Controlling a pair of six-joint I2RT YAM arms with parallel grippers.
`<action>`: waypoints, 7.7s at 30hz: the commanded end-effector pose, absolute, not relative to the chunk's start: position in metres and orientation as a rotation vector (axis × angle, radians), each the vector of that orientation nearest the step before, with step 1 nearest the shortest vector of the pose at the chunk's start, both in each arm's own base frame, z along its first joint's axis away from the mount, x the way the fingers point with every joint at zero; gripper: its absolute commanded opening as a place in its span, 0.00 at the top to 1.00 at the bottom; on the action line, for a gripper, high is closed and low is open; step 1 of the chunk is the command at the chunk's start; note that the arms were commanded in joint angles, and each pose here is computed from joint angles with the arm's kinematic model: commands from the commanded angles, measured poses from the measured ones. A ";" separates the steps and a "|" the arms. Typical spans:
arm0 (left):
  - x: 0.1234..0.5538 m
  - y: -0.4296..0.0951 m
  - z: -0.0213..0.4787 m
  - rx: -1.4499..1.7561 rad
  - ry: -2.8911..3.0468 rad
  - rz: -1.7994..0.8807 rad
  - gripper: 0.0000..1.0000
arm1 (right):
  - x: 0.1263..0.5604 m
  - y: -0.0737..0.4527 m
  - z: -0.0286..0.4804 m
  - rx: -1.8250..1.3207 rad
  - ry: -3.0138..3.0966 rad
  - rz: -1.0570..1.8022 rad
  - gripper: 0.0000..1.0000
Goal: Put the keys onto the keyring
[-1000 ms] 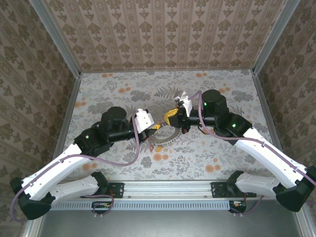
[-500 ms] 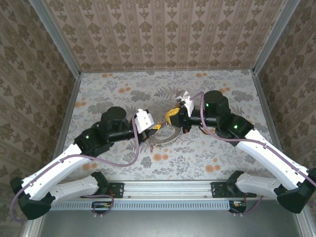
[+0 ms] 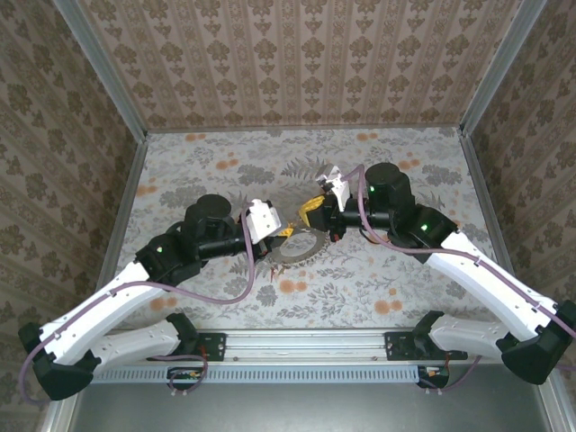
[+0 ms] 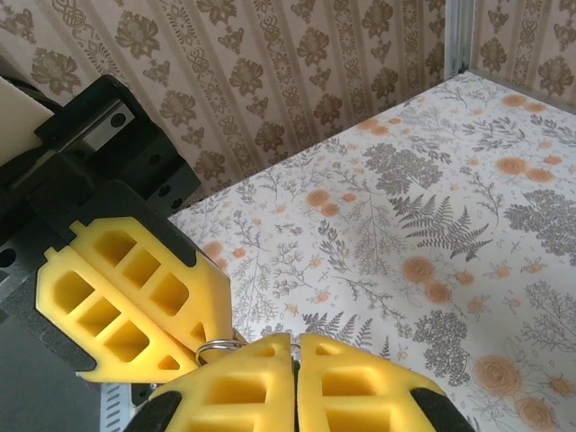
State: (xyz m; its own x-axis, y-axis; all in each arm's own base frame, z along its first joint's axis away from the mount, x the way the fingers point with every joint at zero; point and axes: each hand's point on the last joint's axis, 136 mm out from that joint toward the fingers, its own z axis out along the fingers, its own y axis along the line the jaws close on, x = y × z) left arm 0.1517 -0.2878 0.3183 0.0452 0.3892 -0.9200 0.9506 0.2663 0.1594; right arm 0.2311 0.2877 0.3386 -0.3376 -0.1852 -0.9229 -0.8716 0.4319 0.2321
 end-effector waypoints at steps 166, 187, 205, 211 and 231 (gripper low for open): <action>0.154 -0.279 0.387 1.108 1.268 -0.779 1.00 | 0.230 0.277 0.320 -0.990 1.872 0.777 0.99; 0.203 -0.241 0.344 0.849 1.567 -0.702 1.00 | 0.239 0.280 0.334 -0.957 1.850 0.823 1.00; 0.259 -0.177 0.250 0.422 1.980 -0.539 0.27 | 0.356 0.287 0.225 -0.635 2.202 0.761 1.00; 0.268 -0.185 0.241 0.444 2.003 -0.542 0.20 | 0.362 0.258 0.153 -0.506 2.356 0.797 0.95; 0.286 -0.162 0.225 0.329 2.069 -0.371 0.00 | 0.337 0.162 0.146 -0.250 2.266 0.426 0.37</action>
State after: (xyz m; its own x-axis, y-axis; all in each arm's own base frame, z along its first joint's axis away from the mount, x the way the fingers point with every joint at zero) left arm 0.2764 -0.1822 0.2160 -0.5131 0.1259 -0.8490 0.4742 0.8661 -0.1581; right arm 0.3345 0.1870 0.1363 -0.7160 -0.0700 -0.6946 -0.3807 0.8731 0.3044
